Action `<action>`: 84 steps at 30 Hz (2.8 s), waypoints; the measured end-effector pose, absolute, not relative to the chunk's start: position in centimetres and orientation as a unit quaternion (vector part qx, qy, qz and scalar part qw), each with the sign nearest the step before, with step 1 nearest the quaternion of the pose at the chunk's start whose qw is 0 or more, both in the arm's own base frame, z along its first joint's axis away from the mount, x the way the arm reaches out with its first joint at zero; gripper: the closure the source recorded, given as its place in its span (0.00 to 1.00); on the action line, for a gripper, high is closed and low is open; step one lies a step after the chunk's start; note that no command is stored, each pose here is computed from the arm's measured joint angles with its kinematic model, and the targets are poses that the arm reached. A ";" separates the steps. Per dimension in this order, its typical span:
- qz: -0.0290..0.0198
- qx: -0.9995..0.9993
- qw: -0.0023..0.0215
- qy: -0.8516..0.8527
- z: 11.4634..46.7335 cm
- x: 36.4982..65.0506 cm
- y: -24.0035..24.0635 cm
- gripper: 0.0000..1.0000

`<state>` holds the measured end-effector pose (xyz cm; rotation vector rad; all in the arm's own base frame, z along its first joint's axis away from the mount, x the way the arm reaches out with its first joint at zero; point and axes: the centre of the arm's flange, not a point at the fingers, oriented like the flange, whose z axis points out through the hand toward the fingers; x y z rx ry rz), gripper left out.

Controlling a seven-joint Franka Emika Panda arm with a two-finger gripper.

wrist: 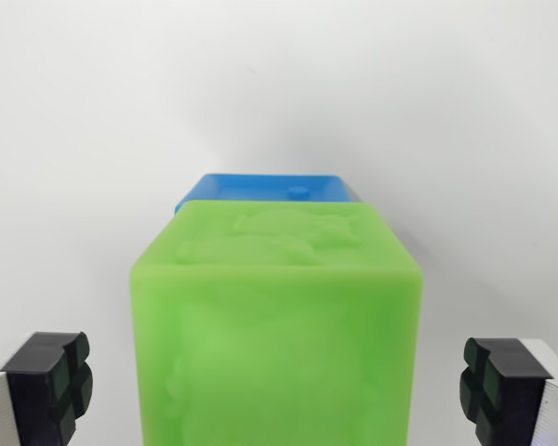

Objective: Stack cube

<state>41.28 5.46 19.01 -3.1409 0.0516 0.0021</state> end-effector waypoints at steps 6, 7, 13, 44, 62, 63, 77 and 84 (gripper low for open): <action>0.000 -1.000 0.000 0.016 20.7 41.3 5.4 0.00; 0.000 -1.000 0.000 0.017 21.1 41.3 5.4 0.00; -0.001 -1.000 0.000 0.017 23.0 41.3 5.4 0.00; -0.002 -1.000 -0.002 0.016 36.1 41.2 5.5 0.00; -0.002 -1.000 -0.003 0.016 42.6 41.3 5.5 0.00; -0.002 -1.000 -0.003 0.016 43.0 41.3 5.5 0.00; -0.001 -1.000 -0.003 0.016 46.0 41.3 5.5 0.00; -0.002 -1.000 -0.002 0.016 46.7 41.3 5.5 0.00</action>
